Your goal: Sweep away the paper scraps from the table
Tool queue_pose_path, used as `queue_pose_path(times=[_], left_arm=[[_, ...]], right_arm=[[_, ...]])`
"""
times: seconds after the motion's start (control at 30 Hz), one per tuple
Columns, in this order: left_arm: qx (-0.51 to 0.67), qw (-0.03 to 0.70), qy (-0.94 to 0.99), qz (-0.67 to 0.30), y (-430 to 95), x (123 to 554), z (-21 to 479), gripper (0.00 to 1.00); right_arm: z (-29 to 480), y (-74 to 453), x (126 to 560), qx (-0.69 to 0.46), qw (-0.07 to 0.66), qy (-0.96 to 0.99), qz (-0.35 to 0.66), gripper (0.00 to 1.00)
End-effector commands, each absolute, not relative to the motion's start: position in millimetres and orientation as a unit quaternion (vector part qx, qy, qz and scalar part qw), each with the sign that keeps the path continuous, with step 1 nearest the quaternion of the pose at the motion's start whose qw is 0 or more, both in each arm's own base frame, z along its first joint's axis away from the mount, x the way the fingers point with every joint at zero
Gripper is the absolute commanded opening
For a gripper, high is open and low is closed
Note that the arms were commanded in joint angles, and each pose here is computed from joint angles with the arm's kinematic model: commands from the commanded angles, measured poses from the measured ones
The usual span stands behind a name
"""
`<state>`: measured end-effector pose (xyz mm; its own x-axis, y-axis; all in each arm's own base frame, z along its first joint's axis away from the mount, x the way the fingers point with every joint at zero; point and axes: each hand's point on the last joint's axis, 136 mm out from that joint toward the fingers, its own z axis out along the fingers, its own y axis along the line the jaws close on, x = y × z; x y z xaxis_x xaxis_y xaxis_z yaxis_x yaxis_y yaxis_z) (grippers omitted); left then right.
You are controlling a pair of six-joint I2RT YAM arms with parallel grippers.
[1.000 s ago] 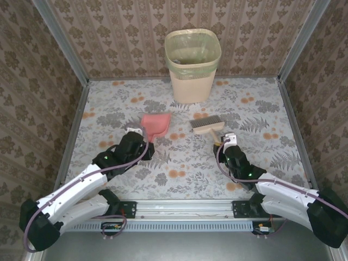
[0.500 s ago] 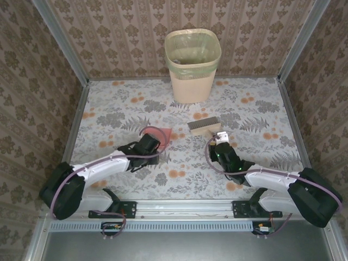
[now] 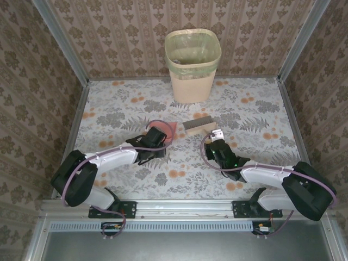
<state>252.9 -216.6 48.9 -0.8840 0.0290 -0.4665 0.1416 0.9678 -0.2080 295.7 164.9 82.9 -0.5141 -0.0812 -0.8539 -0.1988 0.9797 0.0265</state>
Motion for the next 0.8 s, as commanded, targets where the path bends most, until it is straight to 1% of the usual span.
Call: queue_pose_path(times=[0.0, 0.1, 0.2, 0.23, 0.27, 0.33, 0.47, 0.5, 0.63, 0.77], left_arm=[[0.048, 0.236, 0.962, -0.127, -221.8, 255.4, 54.9, 0.47], [0.047, 0.244, 0.96, -0.129, -220.8, 256.3, 62.5, 0.58], [0.045, 0.264, 0.955, -0.129, -216.7, 258.5, 77.0, 0.72], [0.044, 0.274, 0.952, -0.128, -214.5, 259.4, 83.5, 0.75], [0.043, 0.282, 0.95, -0.127, -212.0, 259.9, 89.3, 0.81], [0.037, 0.307, 0.943, -0.125, -205.2, 262.1, 105.2, 0.9], [0.022, 0.356, 0.927, -0.118, -187.8, 264.4, 134.3, 0.95], [0.015, 0.37, 0.922, -0.116, -181.8, 265.7, 142.6, 0.99], [-0.013, 0.426, 0.899, -0.104, -154.8, 273.1, 176.1, 1.0], [-0.049, 0.492, 0.864, -0.096, -121.5, 281.2, 208.4, 1.0]], right_arm=[[83.5, 171.6, 293.8, -0.09, 0.477, 0.872, 0.069, 0.29], [85.5, 171.2, 293.6, -0.087, 0.479, 0.87, 0.071, 0.36], [88.5, 168.4, 292.8, -0.081, 0.483, 0.869, 0.071, 0.43], [91.3, 167.2, 292.6, -0.078, 0.487, 0.867, 0.072, 0.45], [93.6, 165.8, 291.5, -0.075, 0.491, 0.865, 0.074, 0.45], [99.8, 161.2, 289.8, -0.065, 0.502, 0.859, 0.077, 0.49], [115.5, 149.7, 284.6, -0.043, 0.528, 0.844, 0.083, 0.54], [120.9, 144.3, 283.4, -0.032, 0.537, 0.839, 0.081, 0.55], [142.1, 105.1, 275.3, 0.042, 0.569, 0.82, 0.045, 0.68], [161.6, 61.6, 266.5, 0.115, 0.588, 0.801, 0.005, 0.76]])
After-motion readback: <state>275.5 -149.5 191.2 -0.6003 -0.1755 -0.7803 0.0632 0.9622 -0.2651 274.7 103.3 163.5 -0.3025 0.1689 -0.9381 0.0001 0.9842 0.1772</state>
